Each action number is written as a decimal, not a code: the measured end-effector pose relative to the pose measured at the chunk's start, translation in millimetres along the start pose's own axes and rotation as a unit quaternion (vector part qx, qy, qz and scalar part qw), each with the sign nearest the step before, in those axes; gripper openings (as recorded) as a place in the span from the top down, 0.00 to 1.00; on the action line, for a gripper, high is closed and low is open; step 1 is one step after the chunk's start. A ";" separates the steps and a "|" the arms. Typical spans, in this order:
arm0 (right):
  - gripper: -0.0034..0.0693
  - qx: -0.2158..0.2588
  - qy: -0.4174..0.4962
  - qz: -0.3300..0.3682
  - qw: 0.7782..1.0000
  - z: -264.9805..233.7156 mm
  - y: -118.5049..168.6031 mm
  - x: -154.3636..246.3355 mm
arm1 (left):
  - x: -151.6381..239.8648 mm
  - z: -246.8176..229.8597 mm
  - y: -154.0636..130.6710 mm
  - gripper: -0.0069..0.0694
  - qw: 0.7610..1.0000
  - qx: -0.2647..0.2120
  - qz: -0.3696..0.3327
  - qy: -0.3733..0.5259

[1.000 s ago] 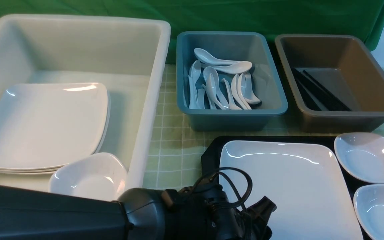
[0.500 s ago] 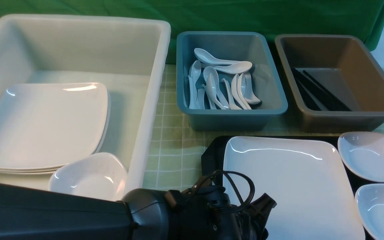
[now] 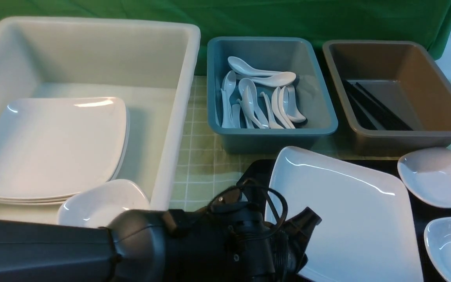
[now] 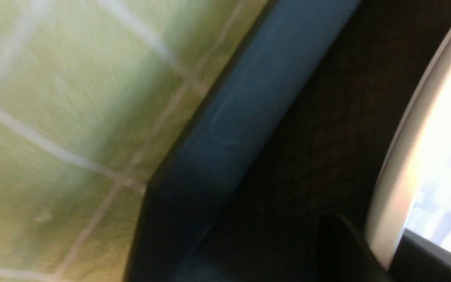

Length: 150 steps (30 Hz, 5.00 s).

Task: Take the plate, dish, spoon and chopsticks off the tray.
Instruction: Use the left arm to grab a plate from the dinner plate, then use the left arm to put the plate into the large storage box on the left

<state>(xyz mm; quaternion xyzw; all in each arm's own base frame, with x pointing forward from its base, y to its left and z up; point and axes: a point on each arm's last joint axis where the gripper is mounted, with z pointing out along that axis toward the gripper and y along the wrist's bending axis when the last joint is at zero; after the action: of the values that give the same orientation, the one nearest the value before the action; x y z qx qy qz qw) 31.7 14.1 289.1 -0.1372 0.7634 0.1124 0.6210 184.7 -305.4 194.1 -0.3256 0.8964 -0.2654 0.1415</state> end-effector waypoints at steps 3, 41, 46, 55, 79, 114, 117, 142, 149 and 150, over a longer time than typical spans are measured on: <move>0.68 0.000 0.000 0.000 1.000 0.0 0.0 0.0 | -5.5 -16.1 -5.5 0.88 0.999 0.019 0.023 -0.015; 0.65 0.000 0.000 0.001 1.000 0.0 0.0 0.0 | -122.0 -327.6 57.6 0.89 0.907 0.266 0.089 -0.314; 0.65 0.000 0.000 0.000 1.000 0.0 0.0 0.0 | -152.1 -372.9 123.2 0.89 0.893 0.233 0.019 -0.385; 0.64 0.000 0.000 0.001 1.000 0.0 0.0 0.0 | -165.0 -397.6 158.6 0.89 0.871 0.260 0.006 -0.416; 0.63 0.000 0.000 0.000 1.000 0.0 0.0 0.0 | -168.1 -433.7 104.3 0.90 0.839 0.227 0.081 -0.488; 0.62 0.000 0.000 0.005 1.000 0.0 0.0 -0.1 | -165.1 -416.6 52.1 0.91 0.783 0.047 0.257 -0.565; 0.62 0.000 -0.001 0.012 1.000 0.0 0.0 -0.2 | -173.7 -411.6 54.8 0.91 0.784 -0.012 0.229 -0.576; 0.62 -0.001 -0.001 0.022 1.000 -0.2 0.2 -0.1 | -326.5 -276.9 135.1 0.90 0.911 0.009 -0.011 -0.413; 0.62 -0.001 -0.001 0.022 1.000 -0.2 0.2 -0.1 | -328.8 -236.8 164.2 0.90 0.913 0.003 -0.054 -0.405; 0.62 -0.001 -0.001 0.022 1.000 -0.2 0.2 -0.1 | -329.0 -232.4 167.9 0.90 0.910 0.006 -0.063 -0.410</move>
<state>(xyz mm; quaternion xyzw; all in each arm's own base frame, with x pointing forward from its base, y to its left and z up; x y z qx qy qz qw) 31.5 14.2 289.2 -0.1205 0.7657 0.1270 0.6189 246.3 109.2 315.8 -0.4606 0.7357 -0.1227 0.4812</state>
